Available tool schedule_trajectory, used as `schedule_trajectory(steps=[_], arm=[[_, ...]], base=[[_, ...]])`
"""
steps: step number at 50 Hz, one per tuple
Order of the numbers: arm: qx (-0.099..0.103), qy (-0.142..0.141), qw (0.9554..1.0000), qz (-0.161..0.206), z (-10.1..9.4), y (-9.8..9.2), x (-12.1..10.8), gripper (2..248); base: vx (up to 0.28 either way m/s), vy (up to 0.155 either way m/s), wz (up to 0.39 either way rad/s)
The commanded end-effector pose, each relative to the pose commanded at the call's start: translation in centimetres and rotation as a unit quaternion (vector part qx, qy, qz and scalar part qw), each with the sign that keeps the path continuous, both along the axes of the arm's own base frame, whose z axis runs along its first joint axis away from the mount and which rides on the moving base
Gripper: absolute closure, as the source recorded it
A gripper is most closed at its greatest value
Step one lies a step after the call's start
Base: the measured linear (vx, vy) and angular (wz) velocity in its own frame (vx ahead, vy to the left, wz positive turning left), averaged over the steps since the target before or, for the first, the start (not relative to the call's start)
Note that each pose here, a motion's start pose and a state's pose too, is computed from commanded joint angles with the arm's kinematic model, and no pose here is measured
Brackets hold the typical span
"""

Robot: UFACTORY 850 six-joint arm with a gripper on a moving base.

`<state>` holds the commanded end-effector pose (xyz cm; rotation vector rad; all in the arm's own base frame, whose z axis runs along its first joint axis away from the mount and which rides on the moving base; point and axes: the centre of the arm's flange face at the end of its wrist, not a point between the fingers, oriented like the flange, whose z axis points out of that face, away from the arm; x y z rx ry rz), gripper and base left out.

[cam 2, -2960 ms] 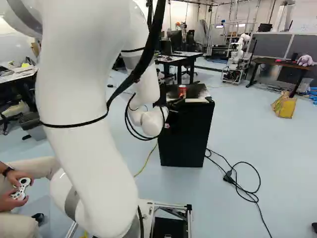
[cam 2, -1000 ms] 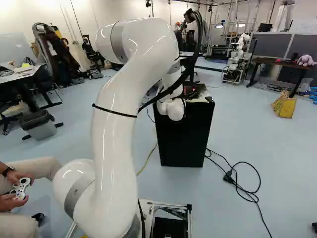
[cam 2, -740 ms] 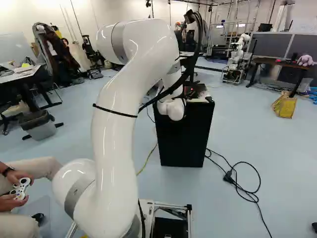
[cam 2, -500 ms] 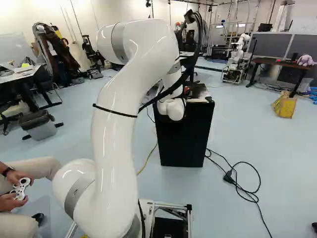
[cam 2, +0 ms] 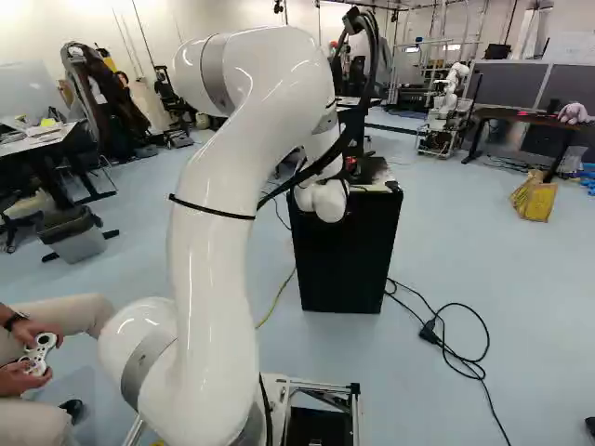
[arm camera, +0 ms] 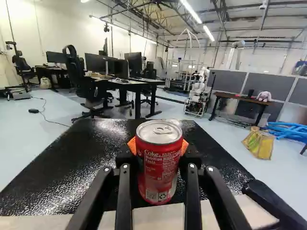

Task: Grab a drink from the fridge

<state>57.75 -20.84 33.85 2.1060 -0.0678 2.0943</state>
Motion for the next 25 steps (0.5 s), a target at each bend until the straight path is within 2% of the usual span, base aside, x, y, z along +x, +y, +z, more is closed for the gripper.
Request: schedule_trajectory(steps=[17, 25], arm=[[-0.006, -0.015, 0.9999, 0.000, 2.0, 0.0, 0.0, 151], [-0.007, -0.017, 0.9998, 0.000, 2.3, 0.0, 0.1, 151]], base=[[0.000, 0.000, 0.000], [0.000, 0.000, 0.000]])
